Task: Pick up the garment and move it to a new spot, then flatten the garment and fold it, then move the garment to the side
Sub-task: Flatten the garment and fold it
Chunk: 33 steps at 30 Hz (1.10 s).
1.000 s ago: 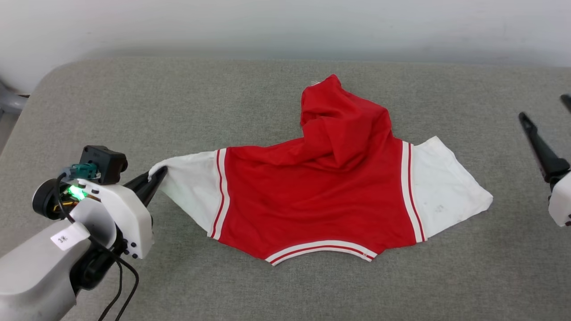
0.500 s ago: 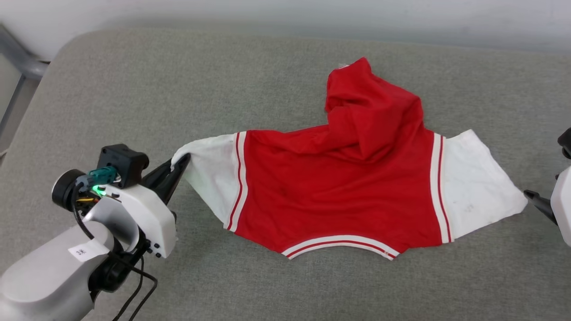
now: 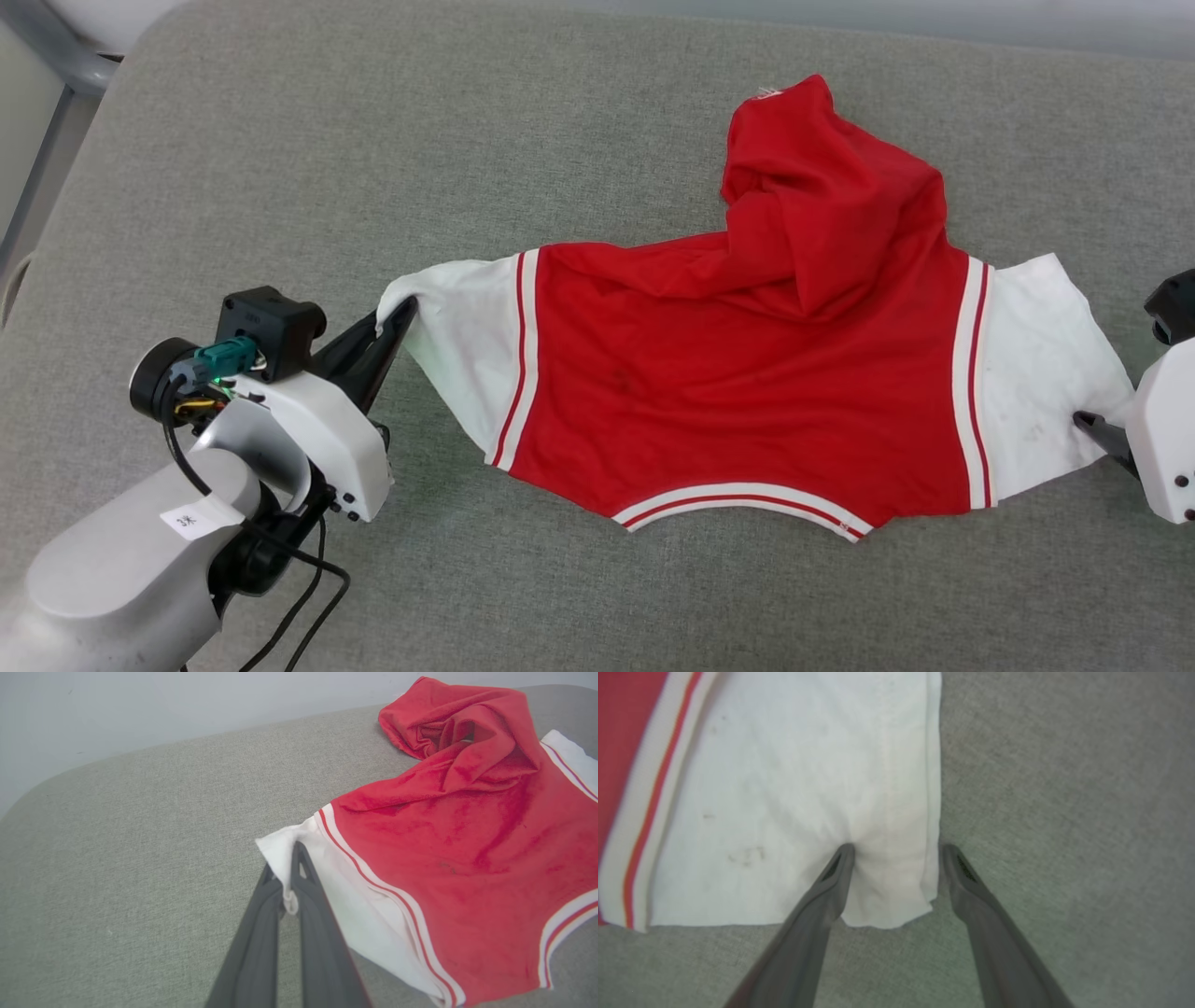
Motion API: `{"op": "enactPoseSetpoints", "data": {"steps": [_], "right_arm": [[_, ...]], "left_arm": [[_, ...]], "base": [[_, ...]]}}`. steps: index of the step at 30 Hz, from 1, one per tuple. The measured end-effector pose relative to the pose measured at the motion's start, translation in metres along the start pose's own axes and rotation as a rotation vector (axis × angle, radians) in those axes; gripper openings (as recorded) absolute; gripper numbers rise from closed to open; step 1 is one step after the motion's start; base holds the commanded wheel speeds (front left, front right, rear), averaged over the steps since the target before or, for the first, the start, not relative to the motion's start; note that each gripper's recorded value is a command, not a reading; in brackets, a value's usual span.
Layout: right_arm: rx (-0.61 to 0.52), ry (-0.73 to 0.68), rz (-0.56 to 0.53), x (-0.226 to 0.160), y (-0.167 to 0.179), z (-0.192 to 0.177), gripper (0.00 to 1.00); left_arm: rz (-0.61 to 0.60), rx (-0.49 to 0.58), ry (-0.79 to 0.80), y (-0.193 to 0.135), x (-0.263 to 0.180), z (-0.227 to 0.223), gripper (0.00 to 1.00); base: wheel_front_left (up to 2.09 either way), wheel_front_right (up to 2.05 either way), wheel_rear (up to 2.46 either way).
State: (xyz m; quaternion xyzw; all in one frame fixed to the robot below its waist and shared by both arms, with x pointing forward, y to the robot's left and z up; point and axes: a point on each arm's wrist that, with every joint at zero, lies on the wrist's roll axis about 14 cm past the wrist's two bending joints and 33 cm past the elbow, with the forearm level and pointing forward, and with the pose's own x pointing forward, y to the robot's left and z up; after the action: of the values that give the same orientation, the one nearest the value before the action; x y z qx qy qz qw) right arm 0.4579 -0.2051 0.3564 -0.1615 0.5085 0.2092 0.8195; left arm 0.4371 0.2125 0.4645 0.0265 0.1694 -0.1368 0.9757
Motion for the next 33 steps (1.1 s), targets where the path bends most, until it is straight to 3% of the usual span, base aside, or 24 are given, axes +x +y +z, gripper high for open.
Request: {"op": "enactPoseSetpoints", "data": {"steps": [1, 2, 6, 11, 19, 33], "right_arm": [[0.002, -0.003, 0.002, 0.0, 0.0, 0.0, 0.77], [0.001, -0.01, 0.003, 0.0, 0.001, 0.0, 0.0], [0.008, -0.085, 0.01, -0.004, 0.004, 0.008, 0.0], [0.022, -0.314, 0.001, -0.032, 0.002, 0.049, 0.0], [-0.012, -0.672, -0.087, -0.119, -0.017, 0.106, 0.0], [-0.012, -1.15, -0.221, -0.279, -0.026, 0.145, 0.0]], "left_arm": [[0.001, -0.002, 0.0, 0.0, 0.001, 0.0, 0.0], [0.001, -0.003, 0.001, 0.0, 0.001, -0.001, 0.0], [0.006, -0.011, -0.019, 0.002, 0.001, 0.003, 0.0], [0.005, -0.014, -0.087, 0.001, -0.006, 0.019, 0.0], [-0.01, 0.082, -0.298, -0.003, -0.024, 0.089, 0.0], [-0.113, 0.265, -0.782, -0.053, -0.089, 0.251, 0.0]], "base": [[0.0, 0.0, 0.0], [0.0, 0.0, 0.0], [0.0, 0.0, 0.0], [0.0, 0.0, 0.0], [0.0, 0.0, 0.0], [0.0, 0.0, 0.0]]}}
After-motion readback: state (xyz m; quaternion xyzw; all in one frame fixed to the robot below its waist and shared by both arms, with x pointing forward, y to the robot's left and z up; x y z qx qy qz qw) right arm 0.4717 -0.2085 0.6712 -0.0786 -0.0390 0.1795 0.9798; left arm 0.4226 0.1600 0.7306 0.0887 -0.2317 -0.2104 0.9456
